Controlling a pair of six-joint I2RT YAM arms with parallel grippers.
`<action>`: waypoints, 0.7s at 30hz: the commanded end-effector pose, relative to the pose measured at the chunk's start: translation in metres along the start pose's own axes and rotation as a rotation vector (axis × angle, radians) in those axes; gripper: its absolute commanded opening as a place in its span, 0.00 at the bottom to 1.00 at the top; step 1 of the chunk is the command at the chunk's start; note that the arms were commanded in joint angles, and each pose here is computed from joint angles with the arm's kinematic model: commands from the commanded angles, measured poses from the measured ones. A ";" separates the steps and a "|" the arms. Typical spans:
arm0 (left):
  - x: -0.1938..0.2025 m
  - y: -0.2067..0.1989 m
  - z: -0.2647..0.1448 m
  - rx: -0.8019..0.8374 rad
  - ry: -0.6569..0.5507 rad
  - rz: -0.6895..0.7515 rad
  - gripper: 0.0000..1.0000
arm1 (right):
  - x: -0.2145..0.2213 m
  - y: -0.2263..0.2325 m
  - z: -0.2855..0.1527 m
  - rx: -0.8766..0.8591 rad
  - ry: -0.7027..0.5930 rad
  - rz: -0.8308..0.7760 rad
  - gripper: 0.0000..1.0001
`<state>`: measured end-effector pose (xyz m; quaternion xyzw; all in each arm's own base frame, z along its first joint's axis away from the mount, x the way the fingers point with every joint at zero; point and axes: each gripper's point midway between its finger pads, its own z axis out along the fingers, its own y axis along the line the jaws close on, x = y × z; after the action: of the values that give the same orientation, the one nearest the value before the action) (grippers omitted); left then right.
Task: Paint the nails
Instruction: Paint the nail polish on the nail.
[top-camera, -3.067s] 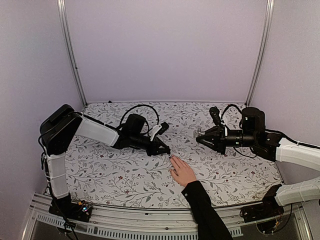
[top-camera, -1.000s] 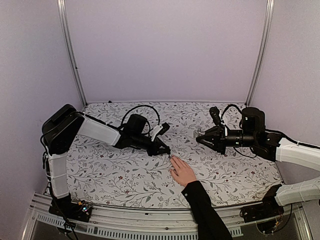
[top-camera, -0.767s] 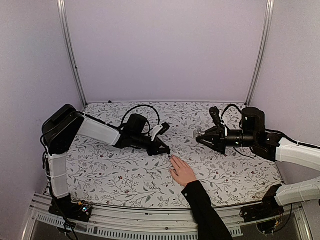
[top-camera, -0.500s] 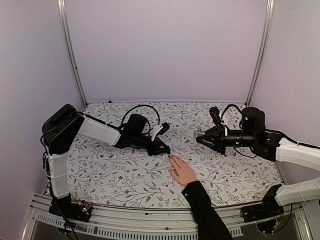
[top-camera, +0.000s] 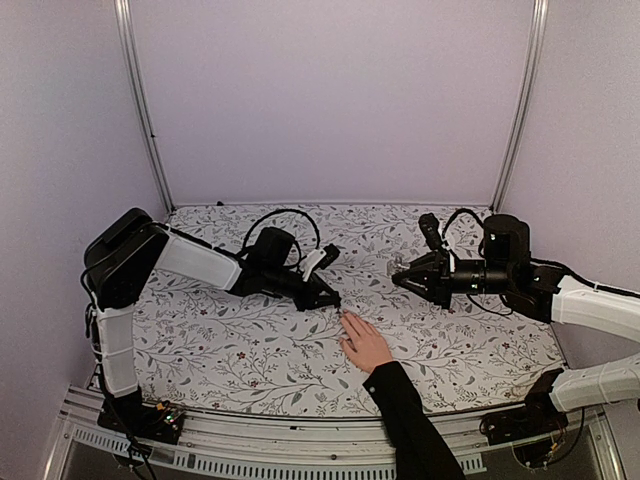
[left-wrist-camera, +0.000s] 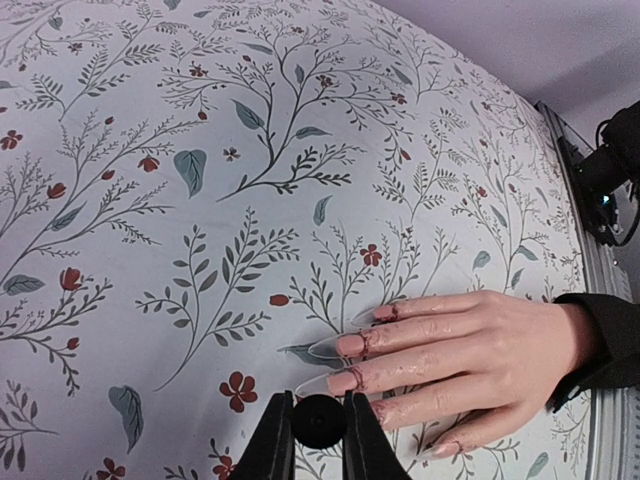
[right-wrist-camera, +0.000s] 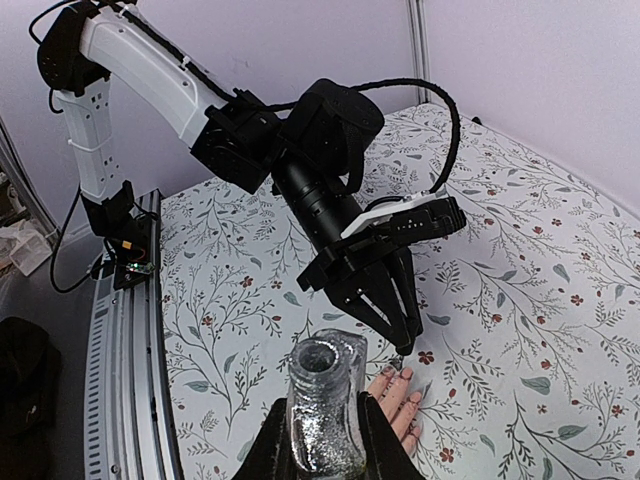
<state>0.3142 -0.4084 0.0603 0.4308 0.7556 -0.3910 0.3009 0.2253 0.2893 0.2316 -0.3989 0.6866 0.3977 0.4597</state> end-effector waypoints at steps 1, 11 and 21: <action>0.003 0.004 0.001 -0.010 0.013 0.000 0.00 | -0.003 -0.002 -0.002 0.008 -0.023 -0.006 0.00; -0.001 0.007 -0.003 -0.026 0.004 0.003 0.00 | -0.003 -0.002 -0.003 0.007 -0.023 -0.004 0.00; -0.005 0.011 -0.009 -0.043 -0.002 0.009 0.00 | -0.004 -0.002 -0.003 0.007 -0.024 -0.005 0.00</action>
<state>0.3197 -0.4041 0.0580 0.4252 0.7626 -0.3811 0.3040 0.2253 0.2893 0.2316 -0.3989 0.6866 0.3977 0.4597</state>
